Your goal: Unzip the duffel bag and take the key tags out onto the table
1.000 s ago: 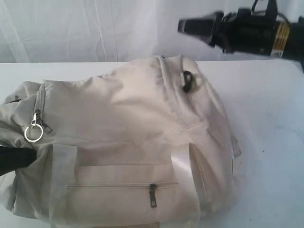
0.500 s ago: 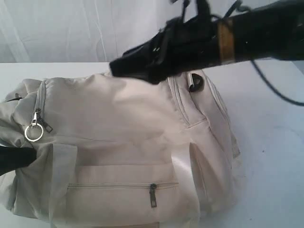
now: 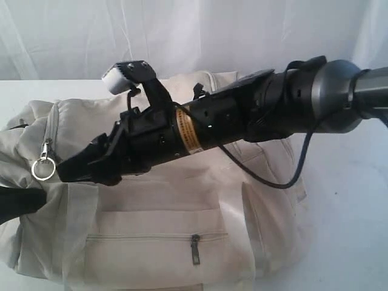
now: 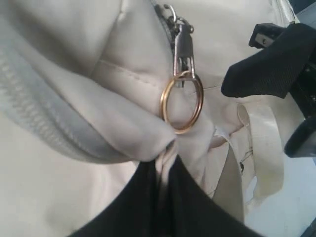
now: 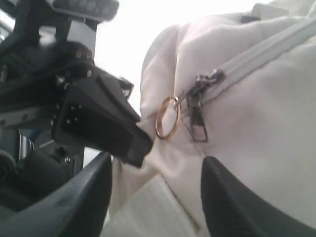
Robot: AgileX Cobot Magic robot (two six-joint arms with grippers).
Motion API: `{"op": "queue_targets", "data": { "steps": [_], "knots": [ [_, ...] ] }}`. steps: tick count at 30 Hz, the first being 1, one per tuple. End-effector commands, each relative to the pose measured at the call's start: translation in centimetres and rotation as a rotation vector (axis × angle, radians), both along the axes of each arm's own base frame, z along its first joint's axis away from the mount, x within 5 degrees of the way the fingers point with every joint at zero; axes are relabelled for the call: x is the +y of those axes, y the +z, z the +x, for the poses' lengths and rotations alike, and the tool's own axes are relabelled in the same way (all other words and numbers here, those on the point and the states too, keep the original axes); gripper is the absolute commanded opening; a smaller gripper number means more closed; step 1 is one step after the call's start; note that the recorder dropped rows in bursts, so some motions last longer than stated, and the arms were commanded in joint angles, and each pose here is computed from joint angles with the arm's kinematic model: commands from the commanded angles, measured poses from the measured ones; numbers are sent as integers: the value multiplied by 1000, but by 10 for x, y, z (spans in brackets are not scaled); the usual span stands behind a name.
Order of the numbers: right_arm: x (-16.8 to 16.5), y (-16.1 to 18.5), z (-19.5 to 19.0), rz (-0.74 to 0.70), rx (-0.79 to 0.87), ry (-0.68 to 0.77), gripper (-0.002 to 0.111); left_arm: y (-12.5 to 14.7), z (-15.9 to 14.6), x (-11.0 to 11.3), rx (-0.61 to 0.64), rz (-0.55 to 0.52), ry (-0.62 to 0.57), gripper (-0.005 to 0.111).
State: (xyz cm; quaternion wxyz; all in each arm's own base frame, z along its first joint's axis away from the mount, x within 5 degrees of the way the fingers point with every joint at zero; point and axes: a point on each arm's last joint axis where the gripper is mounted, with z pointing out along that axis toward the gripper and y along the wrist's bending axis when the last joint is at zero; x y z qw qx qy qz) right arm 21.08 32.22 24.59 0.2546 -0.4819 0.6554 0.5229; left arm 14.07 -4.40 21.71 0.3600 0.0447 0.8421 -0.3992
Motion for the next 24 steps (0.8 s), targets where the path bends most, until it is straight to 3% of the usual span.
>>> {"op": "queue_targets", "data": {
  "steps": [1, 24],
  "knots": [
    [18, -3, -3, 81, 48, -91, 51, 10, -2, -5, -35, -72, -30, 0],
    [28, -11, -3, 86, 147, -169, 41, 10, -2, -5, -36, -71, -30, 0]
  ]
}}
